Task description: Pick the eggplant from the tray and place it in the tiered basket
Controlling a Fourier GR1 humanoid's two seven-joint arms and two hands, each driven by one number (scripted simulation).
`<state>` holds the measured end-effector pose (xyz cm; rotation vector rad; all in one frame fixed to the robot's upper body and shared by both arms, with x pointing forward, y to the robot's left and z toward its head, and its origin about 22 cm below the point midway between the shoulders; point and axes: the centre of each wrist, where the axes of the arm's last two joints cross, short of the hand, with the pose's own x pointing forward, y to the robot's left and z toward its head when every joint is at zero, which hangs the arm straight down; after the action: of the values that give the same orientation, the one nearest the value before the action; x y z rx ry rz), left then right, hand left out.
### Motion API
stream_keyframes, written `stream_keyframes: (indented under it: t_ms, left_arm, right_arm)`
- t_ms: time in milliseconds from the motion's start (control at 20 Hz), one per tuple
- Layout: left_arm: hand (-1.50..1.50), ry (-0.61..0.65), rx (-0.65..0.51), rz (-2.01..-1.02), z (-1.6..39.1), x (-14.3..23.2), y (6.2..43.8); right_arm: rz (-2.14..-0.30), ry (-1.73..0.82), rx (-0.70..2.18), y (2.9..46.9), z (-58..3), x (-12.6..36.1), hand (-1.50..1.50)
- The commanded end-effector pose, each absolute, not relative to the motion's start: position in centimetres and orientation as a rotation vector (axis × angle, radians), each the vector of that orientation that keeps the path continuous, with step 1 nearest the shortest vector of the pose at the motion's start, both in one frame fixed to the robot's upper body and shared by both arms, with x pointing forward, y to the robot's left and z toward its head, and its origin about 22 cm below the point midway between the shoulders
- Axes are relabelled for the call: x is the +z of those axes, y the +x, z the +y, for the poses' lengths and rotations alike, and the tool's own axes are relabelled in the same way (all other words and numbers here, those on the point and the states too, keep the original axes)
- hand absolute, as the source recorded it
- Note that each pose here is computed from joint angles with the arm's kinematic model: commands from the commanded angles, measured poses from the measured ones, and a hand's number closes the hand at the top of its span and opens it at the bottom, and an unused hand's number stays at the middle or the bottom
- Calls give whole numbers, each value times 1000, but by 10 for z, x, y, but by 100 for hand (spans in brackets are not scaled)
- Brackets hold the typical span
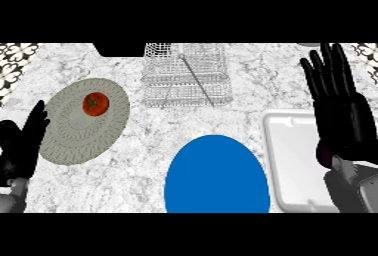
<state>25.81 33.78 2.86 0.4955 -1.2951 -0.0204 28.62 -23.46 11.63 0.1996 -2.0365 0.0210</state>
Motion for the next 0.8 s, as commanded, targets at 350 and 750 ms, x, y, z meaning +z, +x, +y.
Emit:
stream_keyframes:
  t_ms: [350, 750]
  left_arm:
    - [0, 381, 69, -1245, 307, -15, 229]
    - [0, 260, -17, -1289, 256, -51, 209]
  right_arm:
    - [-1509, -1072, -441, 241, -434, 82, -150]
    - [-1492, -1256, -747, 194, -403, 86, -150]
